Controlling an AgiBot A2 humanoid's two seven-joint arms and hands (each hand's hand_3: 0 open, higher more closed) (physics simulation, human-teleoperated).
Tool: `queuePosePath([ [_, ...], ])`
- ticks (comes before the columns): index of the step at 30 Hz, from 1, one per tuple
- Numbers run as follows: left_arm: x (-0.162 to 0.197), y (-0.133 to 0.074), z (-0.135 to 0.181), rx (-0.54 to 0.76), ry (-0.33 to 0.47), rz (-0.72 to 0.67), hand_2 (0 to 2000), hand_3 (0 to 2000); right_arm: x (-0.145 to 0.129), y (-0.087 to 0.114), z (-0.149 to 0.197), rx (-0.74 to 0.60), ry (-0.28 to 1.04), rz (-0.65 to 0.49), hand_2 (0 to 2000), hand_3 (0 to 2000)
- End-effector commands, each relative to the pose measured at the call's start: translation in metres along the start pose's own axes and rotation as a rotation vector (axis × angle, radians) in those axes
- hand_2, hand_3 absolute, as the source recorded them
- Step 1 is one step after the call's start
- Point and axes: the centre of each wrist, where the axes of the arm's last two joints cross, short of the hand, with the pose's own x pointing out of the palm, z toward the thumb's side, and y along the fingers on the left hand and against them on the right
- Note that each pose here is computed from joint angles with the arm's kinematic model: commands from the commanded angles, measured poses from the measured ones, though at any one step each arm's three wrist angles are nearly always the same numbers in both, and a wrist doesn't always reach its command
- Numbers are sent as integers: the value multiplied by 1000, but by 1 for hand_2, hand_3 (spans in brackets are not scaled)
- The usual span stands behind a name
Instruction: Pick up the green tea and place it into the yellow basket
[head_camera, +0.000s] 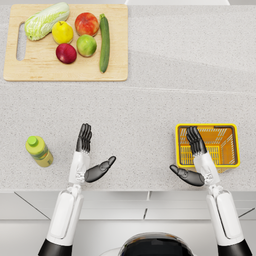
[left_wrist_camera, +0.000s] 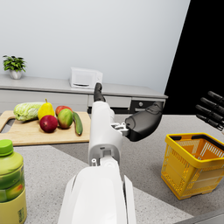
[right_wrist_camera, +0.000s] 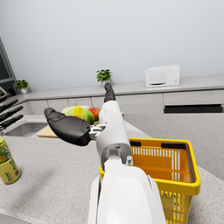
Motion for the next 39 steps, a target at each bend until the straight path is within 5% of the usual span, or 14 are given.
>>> queuePosePath([
  [1, 0, 0, 0, 0, 0, 0, 0, 0, 0, 0, 0, 0, 0, 0, 0, 0],
  [11, 4, 0, -7, -28, -2, -16, 0, 0, 4, -1, -7, 27, -8, 17, 0, 0],
  [15, -15, 12, 22, 174, -5, -2, 0, 0, -11, -10, 29, -204, -2, -122, 0, 0],
  [23, -71, 13, 50, 285, 361, 249, 0, 0, -49, 0, 55, -297, 328, -359, 0, 0],
  [28, -107, -8, 57, 286, 441, 431, 0, 0, -58, 9, 55, -282, 415, -425, 0, 0],
  [33, -130, -19, 38, 203, 427, 524, 0, 0, -54, 5, 56, -291, 427, -411, 0, 0],
  [39, -144, -18, -21, -21, 367, 535, 0, 0, -43, 3, 53, -292, 419, -375, 0, 0],
])
